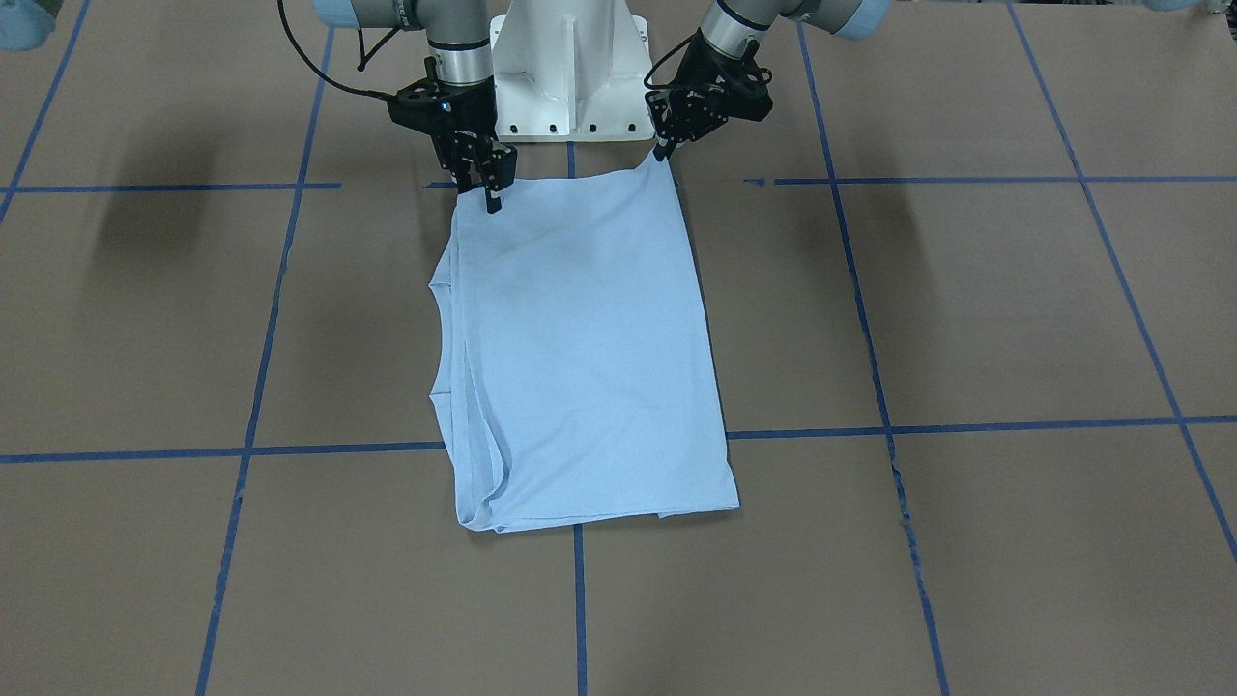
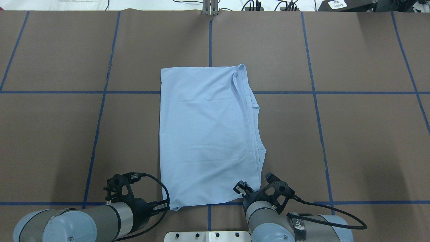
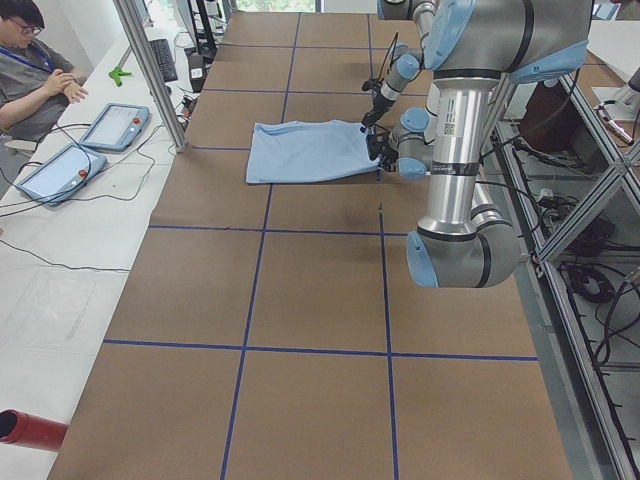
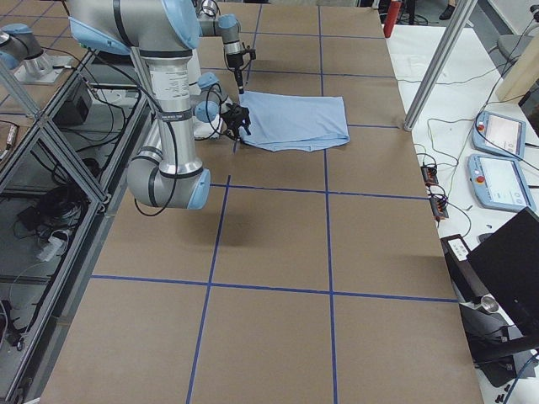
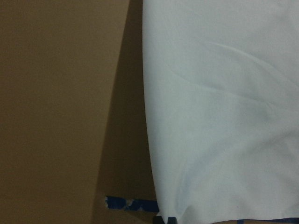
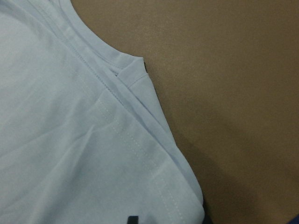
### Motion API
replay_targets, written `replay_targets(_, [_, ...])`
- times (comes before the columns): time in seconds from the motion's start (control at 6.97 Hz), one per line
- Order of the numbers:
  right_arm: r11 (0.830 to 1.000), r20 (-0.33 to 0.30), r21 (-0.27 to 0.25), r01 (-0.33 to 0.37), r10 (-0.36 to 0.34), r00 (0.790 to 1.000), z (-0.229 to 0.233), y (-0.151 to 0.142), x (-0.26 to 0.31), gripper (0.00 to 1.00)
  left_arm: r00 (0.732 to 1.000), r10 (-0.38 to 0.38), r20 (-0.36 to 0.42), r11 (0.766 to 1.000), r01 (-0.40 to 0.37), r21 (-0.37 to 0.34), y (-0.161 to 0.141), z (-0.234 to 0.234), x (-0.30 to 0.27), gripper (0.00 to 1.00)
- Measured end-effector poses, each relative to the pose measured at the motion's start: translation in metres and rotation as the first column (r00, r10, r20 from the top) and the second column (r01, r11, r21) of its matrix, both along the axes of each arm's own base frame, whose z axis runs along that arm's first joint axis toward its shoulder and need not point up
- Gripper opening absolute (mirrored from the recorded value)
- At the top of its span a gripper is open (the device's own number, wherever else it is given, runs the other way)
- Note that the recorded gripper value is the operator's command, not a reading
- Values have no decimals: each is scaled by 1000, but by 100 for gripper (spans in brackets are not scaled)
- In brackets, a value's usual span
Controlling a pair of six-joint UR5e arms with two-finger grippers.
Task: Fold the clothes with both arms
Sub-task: 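Close both grippers on the near corners of the folded shirt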
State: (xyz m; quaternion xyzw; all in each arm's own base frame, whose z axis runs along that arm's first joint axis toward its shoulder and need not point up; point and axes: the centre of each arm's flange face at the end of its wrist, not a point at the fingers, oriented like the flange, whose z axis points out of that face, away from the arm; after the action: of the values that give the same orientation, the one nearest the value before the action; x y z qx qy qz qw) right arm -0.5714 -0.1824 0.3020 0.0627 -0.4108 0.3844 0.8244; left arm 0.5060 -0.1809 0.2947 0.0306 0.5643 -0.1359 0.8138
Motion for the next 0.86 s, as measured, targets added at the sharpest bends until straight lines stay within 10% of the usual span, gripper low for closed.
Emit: replay_targets(0.86, [999, 89, -14, -51, 52, 995, -40, -14, 35, 0, 999, 1, -50, 1000, 0, 13, -3, -24, -18, 0])
